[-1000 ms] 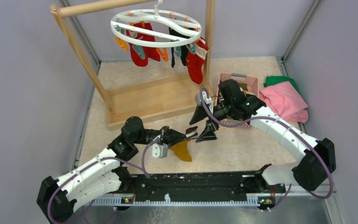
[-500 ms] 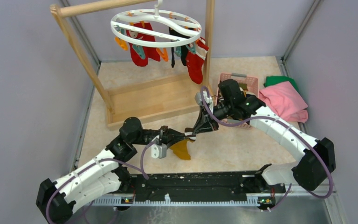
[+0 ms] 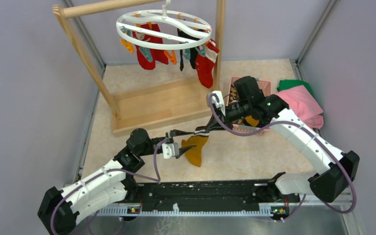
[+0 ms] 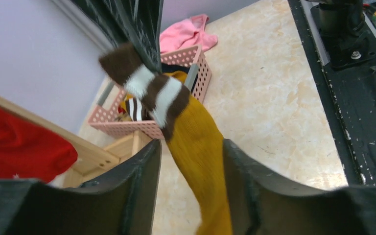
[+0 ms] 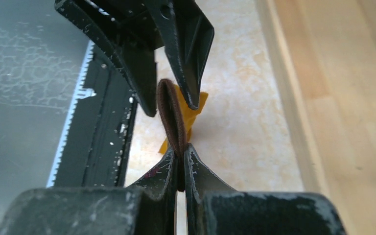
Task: Clip the socks to the hanger
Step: Adjust the sock.
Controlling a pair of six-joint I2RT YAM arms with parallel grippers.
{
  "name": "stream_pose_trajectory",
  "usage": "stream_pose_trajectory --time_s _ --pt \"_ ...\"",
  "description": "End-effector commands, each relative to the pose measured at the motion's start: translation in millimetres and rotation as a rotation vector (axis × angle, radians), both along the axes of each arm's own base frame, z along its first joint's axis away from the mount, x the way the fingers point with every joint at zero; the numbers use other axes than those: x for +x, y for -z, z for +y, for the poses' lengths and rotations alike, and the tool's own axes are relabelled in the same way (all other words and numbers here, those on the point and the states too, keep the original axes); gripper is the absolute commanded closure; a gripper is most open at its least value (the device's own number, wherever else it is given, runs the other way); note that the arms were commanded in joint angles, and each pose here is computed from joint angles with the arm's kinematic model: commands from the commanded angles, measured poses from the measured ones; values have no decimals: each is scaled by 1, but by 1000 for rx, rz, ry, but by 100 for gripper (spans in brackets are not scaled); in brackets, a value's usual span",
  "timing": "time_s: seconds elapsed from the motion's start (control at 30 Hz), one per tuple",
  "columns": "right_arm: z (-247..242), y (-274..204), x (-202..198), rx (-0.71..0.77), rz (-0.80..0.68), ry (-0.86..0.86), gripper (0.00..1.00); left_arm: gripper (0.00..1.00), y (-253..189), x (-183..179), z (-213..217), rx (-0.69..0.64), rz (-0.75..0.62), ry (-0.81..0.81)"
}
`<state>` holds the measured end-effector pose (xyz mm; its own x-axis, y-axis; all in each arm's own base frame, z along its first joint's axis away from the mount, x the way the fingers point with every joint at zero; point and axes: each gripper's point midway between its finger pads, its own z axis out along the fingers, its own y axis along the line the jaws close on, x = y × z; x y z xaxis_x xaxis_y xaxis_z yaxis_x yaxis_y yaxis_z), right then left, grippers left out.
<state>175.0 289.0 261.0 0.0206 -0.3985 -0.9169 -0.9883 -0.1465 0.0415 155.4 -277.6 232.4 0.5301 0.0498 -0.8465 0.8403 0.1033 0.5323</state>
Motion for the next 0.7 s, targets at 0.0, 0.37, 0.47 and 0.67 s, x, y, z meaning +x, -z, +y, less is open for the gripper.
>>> stream_pose_trajectory --time_s 0.0,0.37,0.47,0.67 --pt "-17 -23 17 -41 -167 85 100 34 -10 13 4 -101 102 -108" --pt "-26 -26 22 -69 -215 116 100 2 -71 2 14 -357 151 -94" --pt "-26 -28 20 -58 -214 105 100 3 -74 -2 9 -373 161 -45" --pt "-27 -32 14 -34 -208 83 100 15 -72 3 -7 -356 170 3"
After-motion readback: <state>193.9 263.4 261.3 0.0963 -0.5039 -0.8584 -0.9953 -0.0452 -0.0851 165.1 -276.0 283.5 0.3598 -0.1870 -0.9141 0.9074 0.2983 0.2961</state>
